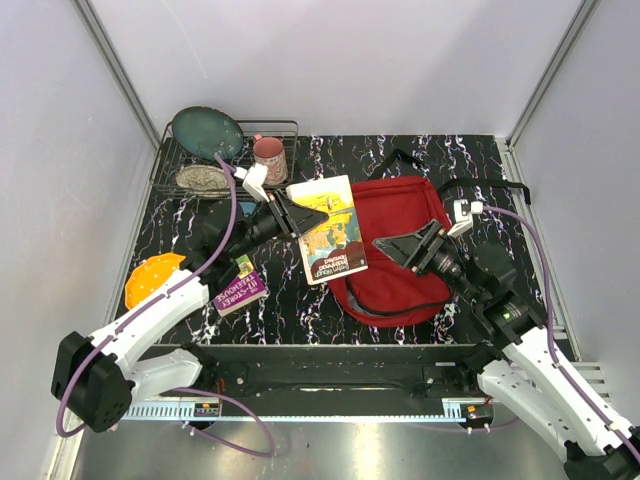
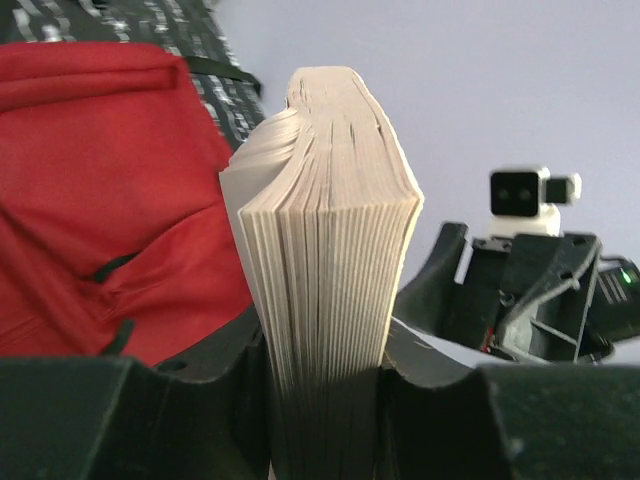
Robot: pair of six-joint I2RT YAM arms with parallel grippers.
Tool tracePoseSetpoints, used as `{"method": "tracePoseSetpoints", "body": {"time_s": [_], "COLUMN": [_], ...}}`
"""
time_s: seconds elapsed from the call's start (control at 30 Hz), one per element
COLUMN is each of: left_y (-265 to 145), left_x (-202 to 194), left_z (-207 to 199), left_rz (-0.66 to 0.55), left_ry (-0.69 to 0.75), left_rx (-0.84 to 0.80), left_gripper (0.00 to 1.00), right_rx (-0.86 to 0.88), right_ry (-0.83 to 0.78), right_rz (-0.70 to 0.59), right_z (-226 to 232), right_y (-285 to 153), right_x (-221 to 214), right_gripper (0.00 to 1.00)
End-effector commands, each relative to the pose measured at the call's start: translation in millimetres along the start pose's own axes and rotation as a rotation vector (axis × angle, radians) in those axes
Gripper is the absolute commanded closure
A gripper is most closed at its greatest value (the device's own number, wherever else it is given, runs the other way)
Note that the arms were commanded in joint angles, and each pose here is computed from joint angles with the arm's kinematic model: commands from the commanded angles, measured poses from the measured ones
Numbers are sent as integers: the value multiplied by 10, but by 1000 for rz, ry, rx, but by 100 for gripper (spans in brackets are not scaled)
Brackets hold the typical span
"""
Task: Pack the student bag
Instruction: Adjust the book.
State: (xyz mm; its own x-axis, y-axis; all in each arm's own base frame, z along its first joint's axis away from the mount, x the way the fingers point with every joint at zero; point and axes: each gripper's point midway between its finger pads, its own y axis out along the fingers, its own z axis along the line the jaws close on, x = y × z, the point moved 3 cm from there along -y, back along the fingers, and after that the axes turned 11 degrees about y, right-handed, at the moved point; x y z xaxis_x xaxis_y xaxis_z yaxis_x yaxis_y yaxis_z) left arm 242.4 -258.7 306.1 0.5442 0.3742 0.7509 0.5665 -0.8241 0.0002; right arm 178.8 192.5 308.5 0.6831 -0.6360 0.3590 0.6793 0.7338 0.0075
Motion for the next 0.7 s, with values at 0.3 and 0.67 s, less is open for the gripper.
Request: {"method": "tracePoseSetpoints", "body": {"time_s": [0.3,0.67], "left_y": [18,134], "left_x": [548,391], "left_z": [-3,31], "left_rz": [-337,-353], "left_ry": [-145,-260], "left_rx": [50,-34], "left_gripper": [100,100], "right_rx": [-29,81], "right_ry": [292,299], "right_rz": [-47,-58], "right_z": [-510,-383], "right_y": [7,279], "right_x": [-183,-218], "right_gripper": [19,17]}}
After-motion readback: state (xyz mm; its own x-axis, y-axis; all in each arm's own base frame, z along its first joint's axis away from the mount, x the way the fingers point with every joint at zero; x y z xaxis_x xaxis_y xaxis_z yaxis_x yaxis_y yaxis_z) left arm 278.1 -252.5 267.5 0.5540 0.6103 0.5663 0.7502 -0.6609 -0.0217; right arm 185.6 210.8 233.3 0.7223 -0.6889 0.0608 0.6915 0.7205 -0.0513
